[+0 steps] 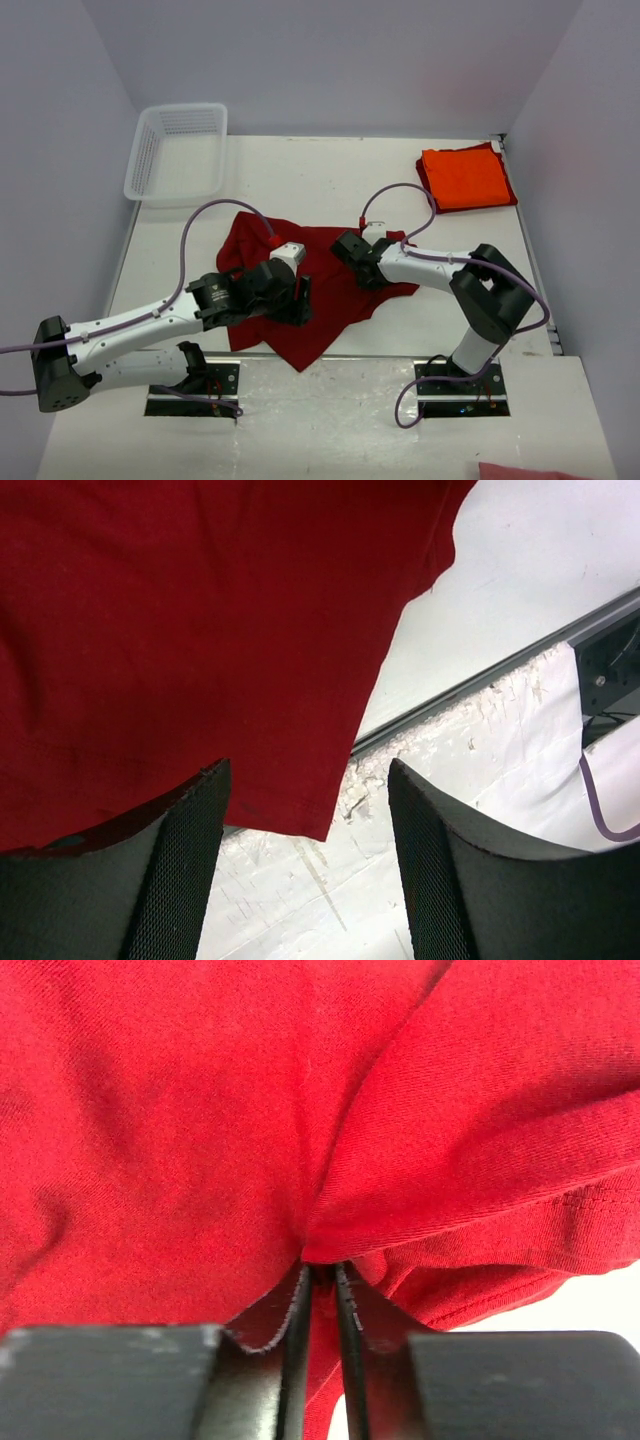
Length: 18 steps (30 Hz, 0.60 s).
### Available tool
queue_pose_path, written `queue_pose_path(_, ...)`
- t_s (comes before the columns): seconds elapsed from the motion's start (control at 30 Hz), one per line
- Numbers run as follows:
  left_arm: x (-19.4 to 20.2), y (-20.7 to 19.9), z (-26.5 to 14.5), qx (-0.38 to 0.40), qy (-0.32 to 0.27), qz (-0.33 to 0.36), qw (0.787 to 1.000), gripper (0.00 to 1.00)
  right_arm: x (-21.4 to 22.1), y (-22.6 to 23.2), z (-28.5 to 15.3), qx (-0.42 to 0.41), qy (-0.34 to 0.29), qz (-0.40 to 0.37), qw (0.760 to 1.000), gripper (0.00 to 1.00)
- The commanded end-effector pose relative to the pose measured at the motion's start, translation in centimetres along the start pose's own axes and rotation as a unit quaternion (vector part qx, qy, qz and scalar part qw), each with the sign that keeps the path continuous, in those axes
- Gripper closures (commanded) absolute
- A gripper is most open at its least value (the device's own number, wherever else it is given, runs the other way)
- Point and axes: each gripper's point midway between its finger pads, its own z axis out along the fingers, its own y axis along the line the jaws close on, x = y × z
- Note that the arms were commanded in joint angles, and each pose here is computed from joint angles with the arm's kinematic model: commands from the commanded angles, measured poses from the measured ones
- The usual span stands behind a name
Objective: Fold and stack the t-shirts
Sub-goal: Flatten out the tshirt
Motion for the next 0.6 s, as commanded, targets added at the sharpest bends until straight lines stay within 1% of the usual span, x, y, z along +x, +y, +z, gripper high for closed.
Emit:
queue_pose_path(0.0,-1.0,-1.0,-0.8,0.022,-0.019,0.004,1.000,0.34,-1.2,0.4,0.0,0.004,-0.014,0.016,1.000,0.82)
queue_pose_path(0.13,-0.9,-1.2,-0.9,0.031,-0.019,0.004,0.999,0.34,-1.4,-0.3,-0.1,0.015,-0.018,0.019,1.000,0.74)
queue_pose_path(0.17,-0.9,-1.2,-0.9,0.032,-0.018,0.006,0.999,0.34,-1.4,-0.5,-0.1,0.016,-0.018,0.020,1.000,0.69)
queue_pose_path(0.23,-0.8,-1.2,-0.8,0.033,-0.016,0.007,0.999,0.34,-1.4,-0.5,0.0,0.016,-0.019,0.021,0.999,0.68)
queue_pose_path(0.5,-1.0,-1.5,-1.2,0.043,-0.020,0.009,0.999,0.34,-1.3,-1.0,1.1,0.029,-0.020,0.023,0.999,0.70)
queue_pose_path(0.57,-0.9,-1.5,-1.3,0.042,-0.018,0.009,0.999,0.34,-1.4,-1.1,1.3,0.033,-0.020,0.026,0.999,0.78)
